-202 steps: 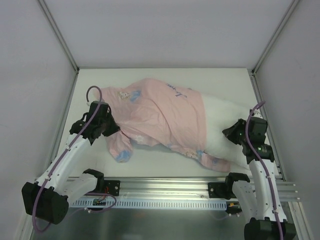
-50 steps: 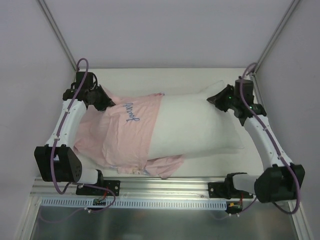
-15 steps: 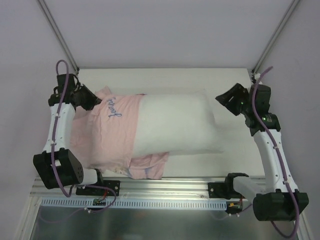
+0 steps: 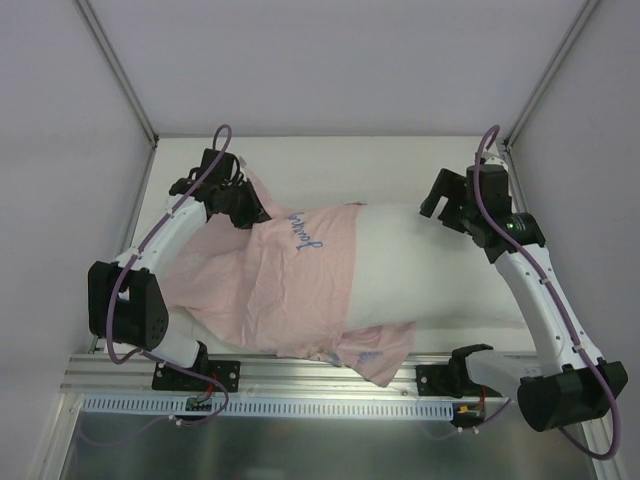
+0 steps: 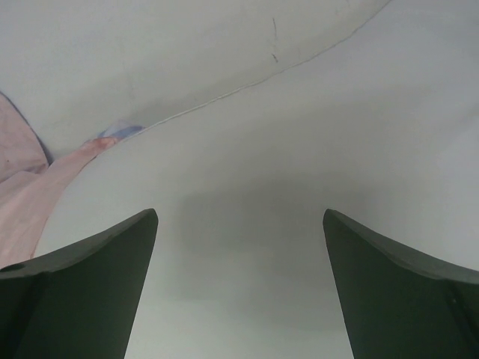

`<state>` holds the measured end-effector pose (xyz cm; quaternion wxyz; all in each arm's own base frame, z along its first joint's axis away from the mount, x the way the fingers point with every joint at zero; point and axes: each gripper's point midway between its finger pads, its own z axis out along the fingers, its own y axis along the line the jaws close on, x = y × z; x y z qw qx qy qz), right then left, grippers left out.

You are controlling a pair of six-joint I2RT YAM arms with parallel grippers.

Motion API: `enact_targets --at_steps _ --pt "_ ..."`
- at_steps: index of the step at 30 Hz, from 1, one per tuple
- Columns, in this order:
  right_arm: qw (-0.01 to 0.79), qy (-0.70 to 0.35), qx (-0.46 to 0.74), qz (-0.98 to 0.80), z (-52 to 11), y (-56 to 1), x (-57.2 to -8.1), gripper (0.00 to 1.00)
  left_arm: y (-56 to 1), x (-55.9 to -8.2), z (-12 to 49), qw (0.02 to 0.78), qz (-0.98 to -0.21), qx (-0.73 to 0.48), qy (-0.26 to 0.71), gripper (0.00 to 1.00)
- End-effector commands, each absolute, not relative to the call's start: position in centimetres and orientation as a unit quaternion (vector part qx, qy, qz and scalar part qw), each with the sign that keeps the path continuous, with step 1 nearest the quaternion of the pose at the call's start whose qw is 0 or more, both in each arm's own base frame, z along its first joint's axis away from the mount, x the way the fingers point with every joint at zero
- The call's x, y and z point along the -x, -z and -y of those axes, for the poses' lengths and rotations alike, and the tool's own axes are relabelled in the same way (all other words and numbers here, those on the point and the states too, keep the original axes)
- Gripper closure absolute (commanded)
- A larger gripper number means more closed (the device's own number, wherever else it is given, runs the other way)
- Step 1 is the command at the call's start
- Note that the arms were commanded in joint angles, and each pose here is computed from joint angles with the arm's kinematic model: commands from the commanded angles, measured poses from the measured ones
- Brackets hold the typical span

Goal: Remove the pillowcase from the pillow

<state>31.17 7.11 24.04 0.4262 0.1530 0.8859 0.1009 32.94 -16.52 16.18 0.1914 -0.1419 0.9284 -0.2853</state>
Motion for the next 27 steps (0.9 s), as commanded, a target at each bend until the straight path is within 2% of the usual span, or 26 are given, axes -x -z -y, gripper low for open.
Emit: enact_targets --at_steps 1,5,10,16,19,20,21,22,23,27 --pt "0.434 -0.053 -0.156 -0.886 -5.5 -24.6 -31.0 0.04 -17.2 -32.8 16.5 0.218 -0.925 0.131 0.284 1.0" --pt "0.425 0.036 -0.181 -0.886 -2.0 -24.2 -31.2 0.04 -16.7 -32.1 16.0 0.219 -0.927 0.131 0.274 1.0" --pt "0.378 0.048 -0.231 -0.895 1.8 -21.8 -32.7 0.04 -17.0 -31.7 15.8 0.228 -0.927 0.126 0.271 1.0" --pt "0.321 -0.001 -0.22 -0.921 0.6 -19.3 -36.4 0.04 -17.2 -31.9 16.0 0.226 -0.925 0.126 0.278 1.0" --pt "0.266 -0.073 -0.198 -0.941 -2.4 -16.2 -37.9 0.04 -16.9 -31.9 16.2 0.22 -0.926 0.127 0.278 1.0" --pt "0.245 -0.127 -0.18 -0.944 -4.5 -15.1 -38.4 0.04 -16.9 -32.0 16.2 0.219 -0.926 0.128 0.278 1.0" --pt "0.237 -0.153 -0.173 -0.944 -5.5 -14.7 -38.6 0.22 -16.9 -32.0 16.2 0.219 -0.926 0.128 0.278 1.0" --pt "0.236 -0.17 -0.172 -0.941 -6.1 -13.9 -38.7 0.55 -16.7 -32.0 16.2 0.216 -0.927 0.128 0.278 1.0" --pt "0.24 -0.184 -0.189 -0.934 -6.3 -14.3 -38.6 0.99 -16.7 -32.0 16.2 0.217 -0.928 0.126 0.277 1.0" --pt "0.315 -0.17 -0.247 -0.901 -3.7 -17.5 -38.5 0.99 -17.3 -32.2 15.3 0.239 -0.928 0.119 0.261 1.0"
